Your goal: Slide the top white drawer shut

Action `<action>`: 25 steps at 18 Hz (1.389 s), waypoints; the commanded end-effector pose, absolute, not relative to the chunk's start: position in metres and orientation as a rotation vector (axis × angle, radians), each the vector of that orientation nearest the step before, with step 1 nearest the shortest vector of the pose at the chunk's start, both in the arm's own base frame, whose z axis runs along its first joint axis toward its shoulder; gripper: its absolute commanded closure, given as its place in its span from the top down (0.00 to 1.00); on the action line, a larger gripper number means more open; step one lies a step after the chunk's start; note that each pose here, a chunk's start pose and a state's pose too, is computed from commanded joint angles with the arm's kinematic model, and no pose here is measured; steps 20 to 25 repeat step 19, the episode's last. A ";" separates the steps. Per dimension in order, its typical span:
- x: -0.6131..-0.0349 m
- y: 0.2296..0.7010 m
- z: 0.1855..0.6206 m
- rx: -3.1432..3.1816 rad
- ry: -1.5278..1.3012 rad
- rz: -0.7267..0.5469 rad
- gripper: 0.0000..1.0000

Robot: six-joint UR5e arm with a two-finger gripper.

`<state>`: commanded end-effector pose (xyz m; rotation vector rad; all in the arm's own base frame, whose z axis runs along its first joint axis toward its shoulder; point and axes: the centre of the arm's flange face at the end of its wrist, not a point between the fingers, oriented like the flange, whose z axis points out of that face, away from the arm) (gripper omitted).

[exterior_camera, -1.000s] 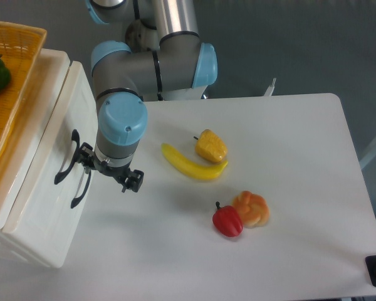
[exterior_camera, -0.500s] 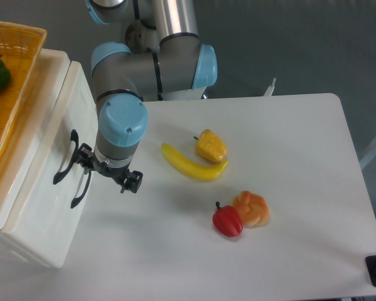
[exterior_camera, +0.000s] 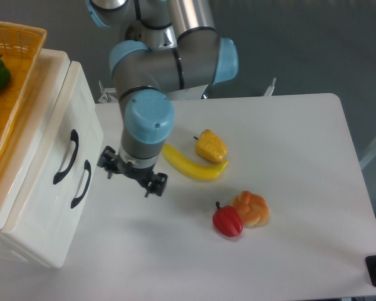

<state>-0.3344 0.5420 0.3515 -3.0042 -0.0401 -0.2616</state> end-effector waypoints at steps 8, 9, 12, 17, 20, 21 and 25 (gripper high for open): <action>-0.427 0.496 0.364 -3.000 0.282 -0.025 1.00; -0.441 0.484 0.366 -2.996 0.284 -0.015 1.00; -0.475 0.445 0.367 -3.002 0.407 0.025 1.00; -0.507 0.398 0.382 -2.987 0.542 0.077 1.00; -0.514 0.384 0.386 -2.983 0.577 0.083 1.00; -0.514 0.384 0.386 -2.983 0.577 0.083 1.00; -0.514 0.384 0.386 -2.983 0.577 0.083 1.00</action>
